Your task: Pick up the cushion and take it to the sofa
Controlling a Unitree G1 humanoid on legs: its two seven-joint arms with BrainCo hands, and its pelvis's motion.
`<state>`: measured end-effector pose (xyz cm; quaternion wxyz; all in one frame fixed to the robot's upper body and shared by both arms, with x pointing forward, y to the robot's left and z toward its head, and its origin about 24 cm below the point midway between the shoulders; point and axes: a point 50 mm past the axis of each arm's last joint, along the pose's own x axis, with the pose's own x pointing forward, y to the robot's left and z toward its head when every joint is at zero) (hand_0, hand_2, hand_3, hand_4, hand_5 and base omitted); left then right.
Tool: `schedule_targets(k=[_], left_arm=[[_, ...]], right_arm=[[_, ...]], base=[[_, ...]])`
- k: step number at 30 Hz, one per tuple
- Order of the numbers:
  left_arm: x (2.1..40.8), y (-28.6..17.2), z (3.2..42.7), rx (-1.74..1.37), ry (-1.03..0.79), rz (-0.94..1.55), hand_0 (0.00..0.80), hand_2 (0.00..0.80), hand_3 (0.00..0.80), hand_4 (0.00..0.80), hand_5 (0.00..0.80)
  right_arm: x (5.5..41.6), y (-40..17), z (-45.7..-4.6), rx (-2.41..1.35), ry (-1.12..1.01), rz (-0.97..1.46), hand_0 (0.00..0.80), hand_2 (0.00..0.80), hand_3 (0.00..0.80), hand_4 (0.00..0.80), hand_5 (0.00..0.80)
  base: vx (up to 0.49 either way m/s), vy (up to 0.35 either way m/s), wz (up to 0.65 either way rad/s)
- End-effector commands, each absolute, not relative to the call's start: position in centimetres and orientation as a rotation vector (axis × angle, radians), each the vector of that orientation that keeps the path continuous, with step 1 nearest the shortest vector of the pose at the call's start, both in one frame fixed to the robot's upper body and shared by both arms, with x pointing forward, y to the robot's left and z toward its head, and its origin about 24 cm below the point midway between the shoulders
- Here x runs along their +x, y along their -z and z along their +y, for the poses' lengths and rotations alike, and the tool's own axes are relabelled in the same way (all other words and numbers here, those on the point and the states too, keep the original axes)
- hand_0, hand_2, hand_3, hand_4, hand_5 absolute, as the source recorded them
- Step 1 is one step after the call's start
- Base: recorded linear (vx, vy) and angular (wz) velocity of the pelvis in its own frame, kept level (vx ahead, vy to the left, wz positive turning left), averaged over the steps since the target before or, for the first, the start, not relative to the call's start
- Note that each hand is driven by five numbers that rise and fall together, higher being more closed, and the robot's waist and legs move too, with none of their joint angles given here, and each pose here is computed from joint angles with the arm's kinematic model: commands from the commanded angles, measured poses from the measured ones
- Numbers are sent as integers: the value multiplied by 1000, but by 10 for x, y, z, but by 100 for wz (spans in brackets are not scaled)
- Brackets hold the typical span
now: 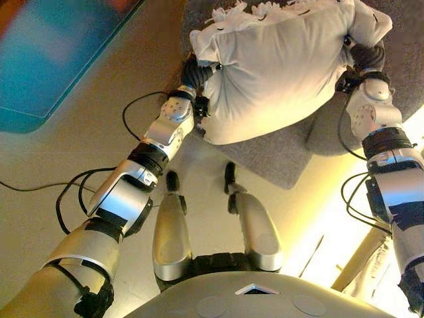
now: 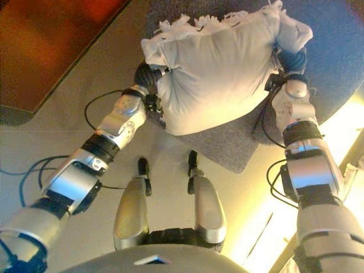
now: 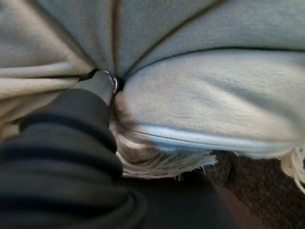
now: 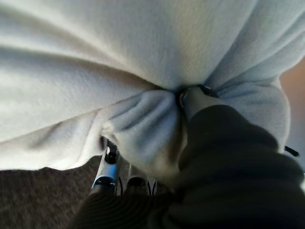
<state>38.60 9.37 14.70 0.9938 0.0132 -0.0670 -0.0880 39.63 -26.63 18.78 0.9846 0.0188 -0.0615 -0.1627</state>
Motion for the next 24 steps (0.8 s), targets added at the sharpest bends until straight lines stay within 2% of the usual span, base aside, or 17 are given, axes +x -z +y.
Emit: schedule_targets(k=[1,11,24], left_arm=[[384,-199,60,-82,274,-318,800,800,800,800,800],[392,-195,79,-96,242,-290,800,800,800,800,800],[401,-211,75,-108,246,-283,800,800,800,800,800]], right_arm=[[397,-247,-252,18,223,-360,800,800,800,800,800],[403,-253,-253,-27,187,-314,800,800,800,800,800],[410,-273,-255,-72,250,-265,800,800,800,800,800]], base=[[22,76,7],[72,77,2],[30,24,1]])
